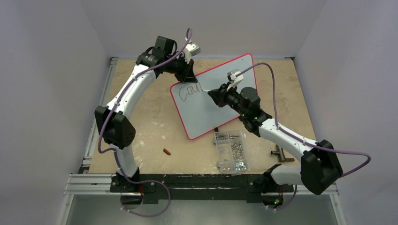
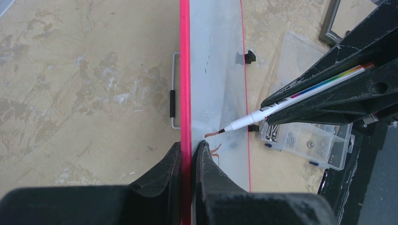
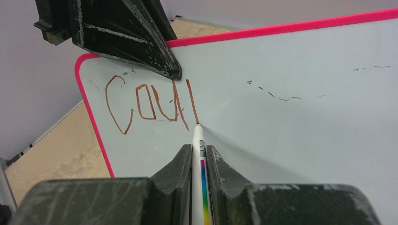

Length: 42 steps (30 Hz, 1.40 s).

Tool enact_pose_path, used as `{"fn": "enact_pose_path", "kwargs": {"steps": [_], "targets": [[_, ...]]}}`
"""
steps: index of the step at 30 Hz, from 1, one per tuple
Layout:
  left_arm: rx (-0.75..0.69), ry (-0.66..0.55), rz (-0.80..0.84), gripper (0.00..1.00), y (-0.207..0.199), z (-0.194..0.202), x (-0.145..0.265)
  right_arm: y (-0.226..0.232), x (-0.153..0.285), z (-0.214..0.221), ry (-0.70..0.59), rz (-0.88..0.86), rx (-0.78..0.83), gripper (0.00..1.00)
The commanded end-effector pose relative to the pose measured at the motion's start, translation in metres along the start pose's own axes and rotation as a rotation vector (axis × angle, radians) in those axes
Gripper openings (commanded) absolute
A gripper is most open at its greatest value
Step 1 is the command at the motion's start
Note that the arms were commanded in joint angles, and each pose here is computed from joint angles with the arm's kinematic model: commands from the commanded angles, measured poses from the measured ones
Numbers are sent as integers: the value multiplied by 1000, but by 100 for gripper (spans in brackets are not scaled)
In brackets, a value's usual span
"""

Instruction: Write a sentence on the whiteboard

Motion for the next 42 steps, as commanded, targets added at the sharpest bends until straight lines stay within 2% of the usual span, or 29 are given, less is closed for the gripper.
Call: {"fn": "enact_pose_path", "kwargs": {"steps": [1,24,42], "targets": [[-67,142,33,0,-14,24,-9,-7,3,-3,-21,47,-5,0],[-77,139,41,0,-18,23,-7,8,-22,-37,-84,16,5,0],[-80,139,32,0,-18,22,-5,12,-18,-55,-120,47,12,0]]}}
Point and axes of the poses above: each gripper's point midway between its finger pads, its own x axis back along the fingers, its own y axis along the line the jaws close on, z = x × y, the point moved 5 cm from there along x, back along the fingers, and after that the axes turned 15 degrees about -x, right-handed, at the moved point
